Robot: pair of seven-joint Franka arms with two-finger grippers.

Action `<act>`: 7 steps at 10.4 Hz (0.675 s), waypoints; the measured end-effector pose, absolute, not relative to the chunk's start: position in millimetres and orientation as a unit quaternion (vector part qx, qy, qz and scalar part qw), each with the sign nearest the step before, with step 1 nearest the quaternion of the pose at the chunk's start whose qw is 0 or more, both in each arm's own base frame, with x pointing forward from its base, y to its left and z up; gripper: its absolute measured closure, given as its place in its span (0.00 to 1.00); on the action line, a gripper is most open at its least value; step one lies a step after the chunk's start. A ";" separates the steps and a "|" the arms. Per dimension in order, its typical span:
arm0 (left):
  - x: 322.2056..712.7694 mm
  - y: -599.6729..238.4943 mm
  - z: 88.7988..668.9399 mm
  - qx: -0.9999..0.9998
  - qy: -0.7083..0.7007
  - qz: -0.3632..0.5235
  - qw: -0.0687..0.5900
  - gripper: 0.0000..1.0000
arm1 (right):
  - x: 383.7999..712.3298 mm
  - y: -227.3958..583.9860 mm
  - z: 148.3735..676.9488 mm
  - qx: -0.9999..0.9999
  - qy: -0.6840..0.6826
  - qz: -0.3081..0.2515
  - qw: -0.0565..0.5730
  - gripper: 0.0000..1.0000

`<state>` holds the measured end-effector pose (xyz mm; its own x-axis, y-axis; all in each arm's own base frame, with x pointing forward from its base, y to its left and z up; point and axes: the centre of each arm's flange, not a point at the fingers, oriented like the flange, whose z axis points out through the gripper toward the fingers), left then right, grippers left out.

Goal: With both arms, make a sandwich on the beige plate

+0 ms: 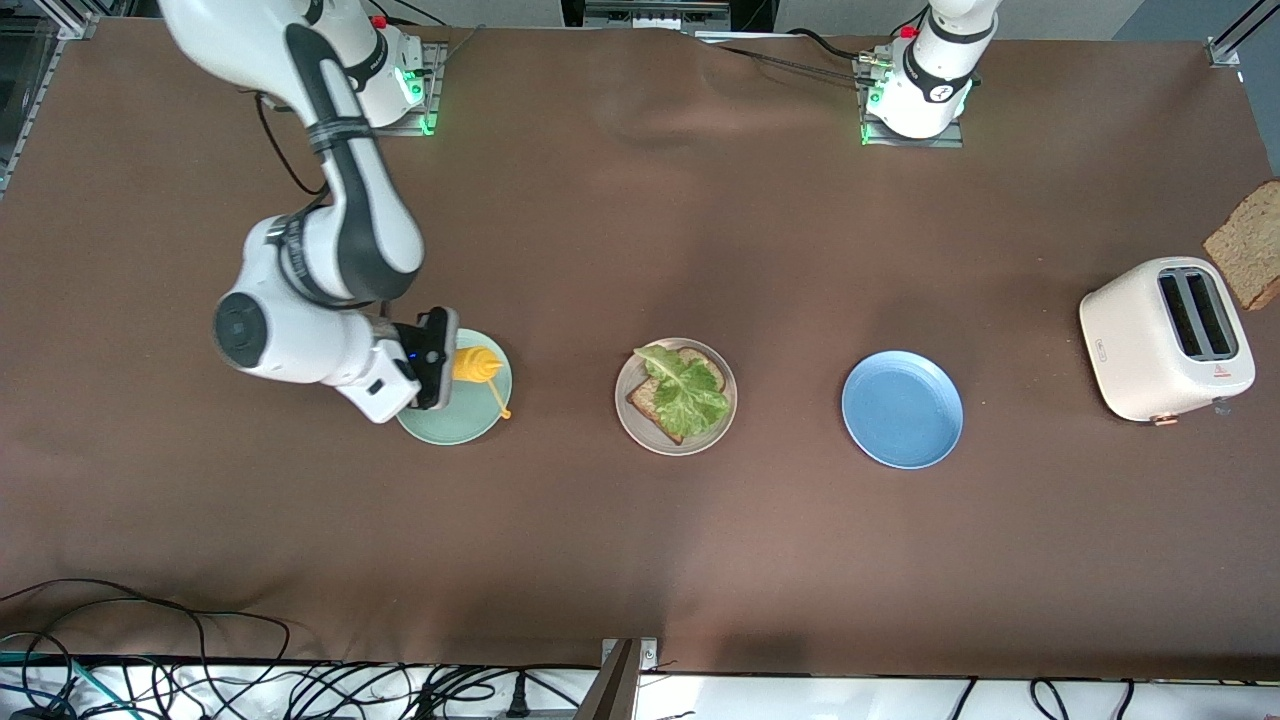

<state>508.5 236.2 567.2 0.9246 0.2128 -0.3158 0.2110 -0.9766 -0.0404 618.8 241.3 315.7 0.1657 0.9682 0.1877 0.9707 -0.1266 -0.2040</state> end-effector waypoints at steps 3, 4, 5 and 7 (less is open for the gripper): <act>508.7 235.0 564.5 -0.981 -0.108 0.163 -0.007 0.91 | 593.7 317.6 331.3 -0.778 -0.625 0.030 0.061 0.87; 508.6 235.1 564.3 -0.981 -0.109 0.163 -0.007 0.91 | 583.1 342.6 330.5 -0.779 -0.625 0.039 0.032 0.87; 508.6 235.0 564.3 -0.981 -0.109 0.163 -0.007 0.91 | 570.2 368.9 323.1 -0.777 -0.627 0.050 0.000 0.87; 508.9 234.1 564.3 -0.980 -0.112 0.163 -0.007 0.91 | 540.0 419.9 295.7 -0.769 -0.630 0.072 -0.075 0.87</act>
